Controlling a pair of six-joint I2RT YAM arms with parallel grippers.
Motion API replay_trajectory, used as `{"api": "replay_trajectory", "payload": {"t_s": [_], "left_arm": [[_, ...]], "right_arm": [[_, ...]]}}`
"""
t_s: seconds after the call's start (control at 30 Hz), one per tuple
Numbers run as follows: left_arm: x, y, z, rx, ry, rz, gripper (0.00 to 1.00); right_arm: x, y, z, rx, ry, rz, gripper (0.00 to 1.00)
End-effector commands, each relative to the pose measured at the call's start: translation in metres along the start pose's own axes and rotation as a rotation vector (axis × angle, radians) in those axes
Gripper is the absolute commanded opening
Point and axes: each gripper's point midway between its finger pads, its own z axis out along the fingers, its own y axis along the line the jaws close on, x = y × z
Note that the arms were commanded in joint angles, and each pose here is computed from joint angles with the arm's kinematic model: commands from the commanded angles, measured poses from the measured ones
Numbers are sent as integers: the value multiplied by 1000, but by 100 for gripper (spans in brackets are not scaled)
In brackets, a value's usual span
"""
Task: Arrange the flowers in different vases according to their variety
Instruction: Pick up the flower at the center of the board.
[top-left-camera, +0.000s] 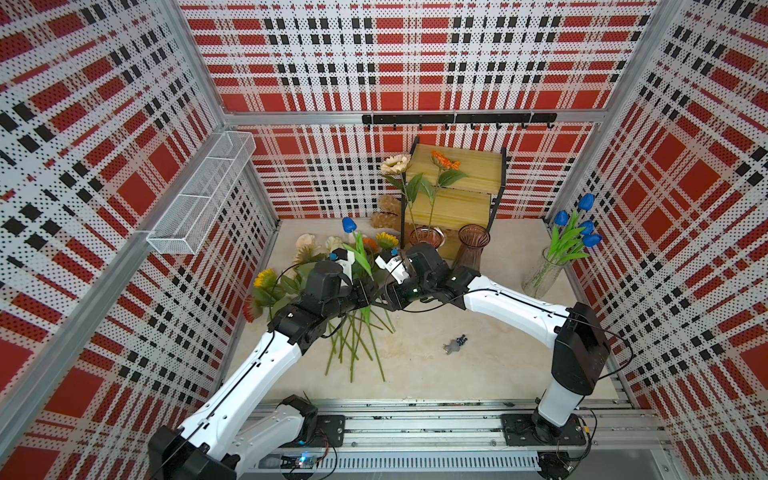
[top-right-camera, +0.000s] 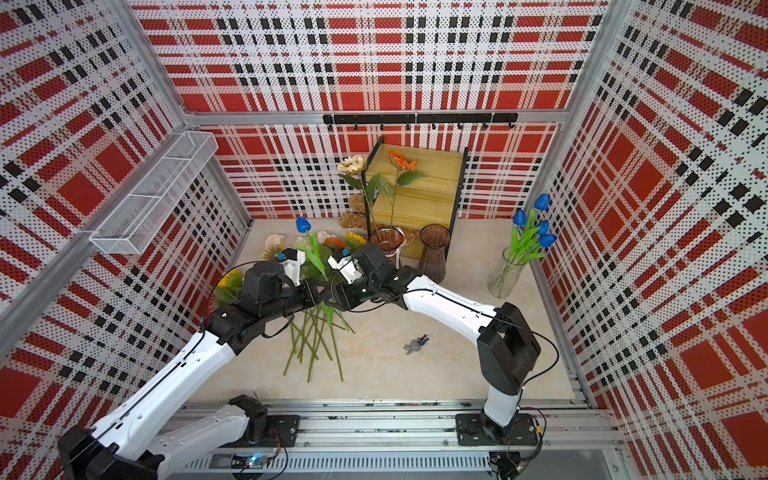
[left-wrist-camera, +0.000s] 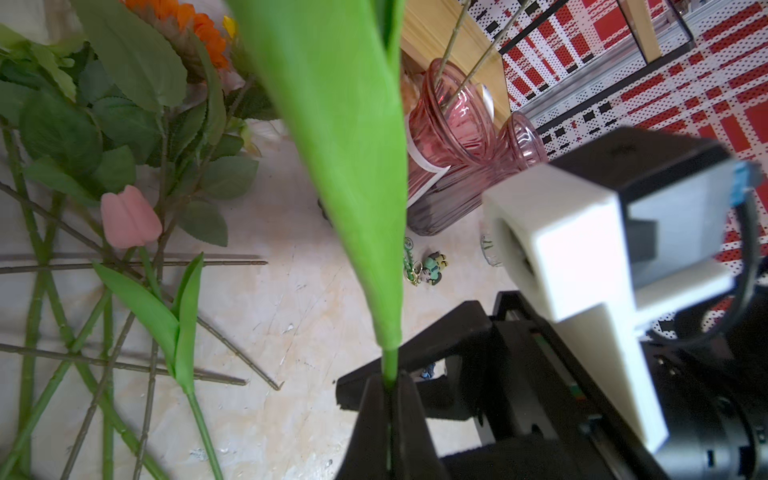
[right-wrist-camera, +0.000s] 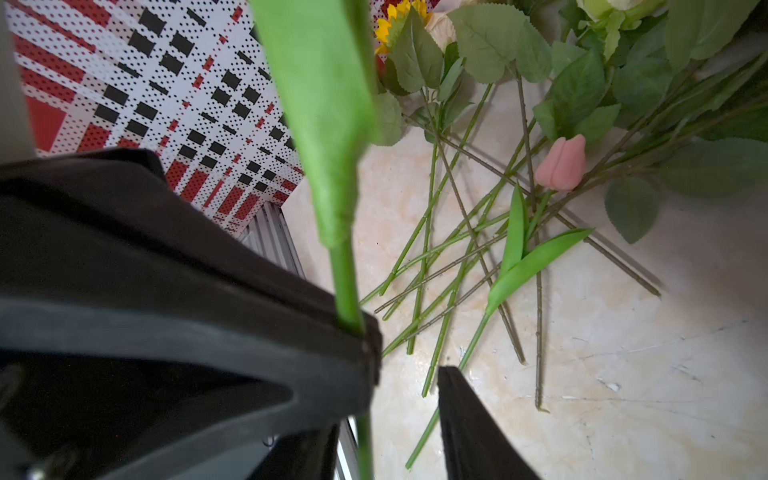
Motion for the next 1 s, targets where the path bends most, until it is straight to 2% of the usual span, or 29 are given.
{"api": "replay_trajectory", "payload": {"t_s": [0.0,0.03,0.1,0.13,0.17,0.2,0.3,0.5,0.7,0.83,0.97], "left_arm": [[-1,-7,3,28,-6,9,0],[-1,-7,2,29,-7,9,0],[0,-8,3,32,-5,11,3],[-1,-7,3,31,-7,9,14],[-2,-7,2,28,-12,10,29],[-2,-7,2,25,-17,11,39],[-5,1,-2,-17,-42,1,52],[-2,46,-13,-207,-50,-59,54],[13,76,-15,-279,-16,-109,52],[47,103,2,-338,97,-139,48],[83,126,19,-370,218,-166,47]], "right_arm": [[-13,14,-2,-41,-32,-27,35],[-13,15,-3,-45,-31,-27,33],[-13,15,-3,-45,-29,-27,23],[-12,14,-3,-44,-26,-27,17],[-12,14,-2,-44,-25,-26,10],[-11,13,-2,-41,-21,-22,4],[-12,12,-6,-19,-30,-18,0],[-19,-12,-23,146,-72,-18,0],[-26,-40,-48,308,-103,1,0],[-34,-55,-75,405,-146,16,0],[-48,-61,-120,516,-225,1,0]]}}
